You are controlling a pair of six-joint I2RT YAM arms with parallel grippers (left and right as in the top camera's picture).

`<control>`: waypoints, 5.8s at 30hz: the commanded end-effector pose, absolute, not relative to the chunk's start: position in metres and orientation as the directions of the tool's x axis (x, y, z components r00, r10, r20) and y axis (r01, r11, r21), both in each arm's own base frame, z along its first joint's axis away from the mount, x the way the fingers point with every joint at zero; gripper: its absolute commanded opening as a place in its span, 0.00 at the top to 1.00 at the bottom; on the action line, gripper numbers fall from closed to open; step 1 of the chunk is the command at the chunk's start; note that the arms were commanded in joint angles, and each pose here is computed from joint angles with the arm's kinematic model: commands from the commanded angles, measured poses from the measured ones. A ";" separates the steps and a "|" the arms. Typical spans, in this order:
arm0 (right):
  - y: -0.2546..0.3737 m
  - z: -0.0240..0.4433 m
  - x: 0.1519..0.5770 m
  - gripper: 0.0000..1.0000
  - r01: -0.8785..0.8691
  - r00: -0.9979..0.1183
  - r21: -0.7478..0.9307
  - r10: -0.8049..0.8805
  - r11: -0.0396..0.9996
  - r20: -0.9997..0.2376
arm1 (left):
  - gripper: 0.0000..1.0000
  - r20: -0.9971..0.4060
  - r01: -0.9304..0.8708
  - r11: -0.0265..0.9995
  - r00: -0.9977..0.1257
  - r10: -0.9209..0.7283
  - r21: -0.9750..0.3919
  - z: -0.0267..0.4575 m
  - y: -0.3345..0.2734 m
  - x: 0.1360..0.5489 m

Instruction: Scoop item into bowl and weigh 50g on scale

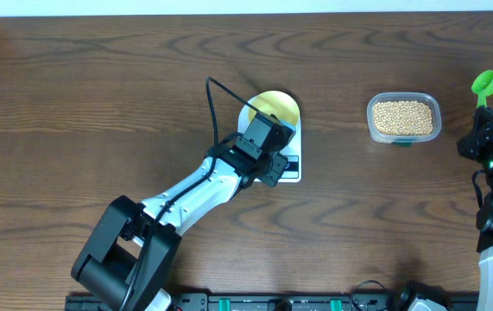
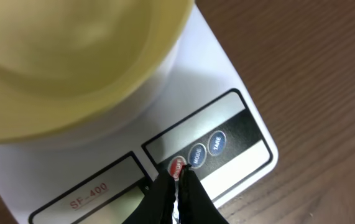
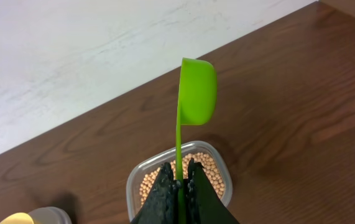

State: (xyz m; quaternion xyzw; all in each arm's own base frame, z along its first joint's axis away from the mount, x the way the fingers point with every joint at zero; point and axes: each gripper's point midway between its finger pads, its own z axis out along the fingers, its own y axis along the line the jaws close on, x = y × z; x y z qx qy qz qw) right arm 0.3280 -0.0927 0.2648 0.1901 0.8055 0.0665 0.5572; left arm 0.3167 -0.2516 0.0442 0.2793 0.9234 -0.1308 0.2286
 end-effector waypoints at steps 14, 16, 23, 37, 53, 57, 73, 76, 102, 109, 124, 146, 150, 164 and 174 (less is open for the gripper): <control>-0.101 0.274 0.328 0.99 0.261 -0.281 0.286 0.356 0.922 -0.891 | 0.93 -0.438 0.577 0.812 -0.755 0.489 -0.089 0.018 -0.249 0.311; -0.101 0.274 0.328 0.99 0.261 -0.281 0.286 0.356 0.922 -0.891 | 0.93 -0.440 0.578 0.811 -0.754 0.489 -0.088 0.017 -0.249 0.312; -0.101 0.274 0.328 0.99 0.260 -0.279 0.286 0.355 0.922 -0.892 | 0.93 -0.465 0.578 0.812 -0.743 0.481 -0.085 0.019 -0.253 0.318; -0.102 0.274 0.328 0.99 0.260 -0.279 0.286 0.355 0.922 -0.892 | 0.93 -0.454 0.577 0.812 -0.748 0.484 -0.085 0.015 -0.252 0.316; -0.102 0.274 0.328 0.99 0.260 -0.279 0.286 0.355 0.922 -0.892 | 0.93 -0.403 0.573 0.815 -0.767 0.499 -0.083 -0.007 -0.248 0.311; -0.102 0.274 0.328 0.99 0.260 -0.279 0.286 0.355 0.922 -0.892 | 0.93 -0.403 0.570 0.818 -0.768 0.498 -0.075 -0.007 -0.246 0.312; -0.101 0.274 0.328 0.99 0.260 -0.279 0.286 0.355 0.922 -0.892 | 0.93 -0.376 0.549 0.836 -0.777 0.505 -0.013 -0.010 -0.233 0.313; -0.101 0.274 0.328 0.99 0.260 -0.279 0.286 0.355 0.922 -0.892 | 0.93 -0.373 0.549 0.836 -0.778 0.505 -0.013 -0.010 -0.233 0.312; -0.101 0.274 0.328 0.99 0.261 -0.281 0.286 0.356 0.922 -0.891 | 0.93 -0.336 0.548 0.836 -0.789 0.514 -0.011 -0.021 -0.226 0.304; -0.101 0.270 0.327 0.99 0.265 -0.294 0.288 0.362 0.920 -0.885 | 0.93 -0.308 0.548 0.836 -0.797 0.519 -0.009 -0.029 -0.220 0.296; -0.101 0.270 0.327 0.99 0.265 -0.295 0.289 0.363 0.920 -0.884 | 0.93 -0.271 0.535 0.845 -0.815 0.512 -0.011 -0.041 -0.210 0.283; -0.101 0.270 0.327 0.99 0.265 -0.295 0.289 0.363 0.920 -0.884 | 0.93 -0.791 0.355 0.920 -0.605 0.091 -0.166 0.202 -0.184 0.337; -0.101 0.270 0.327 0.99 0.265 -0.295 0.289 0.363 0.920 -0.884 | 0.93 -0.850 0.239 0.955 -0.526 -0.027 -0.178 0.248 -0.127 0.337; -0.102 0.269 0.326 0.99 0.269 -0.297 0.289 0.365 0.919 -0.883 | 0.88 -0.714 -0.283 0.948 -0.633 -0.298 -0.145 0.216 0.040 0.287; -0.138 0.269 0.314 0.99 0.398 -0.245 0.282 0.397 0.873 -0.884 | 0.02 -0.601 -0.338 0.934 -0.724 -0.338 -0.118 0.179 0.051 0.284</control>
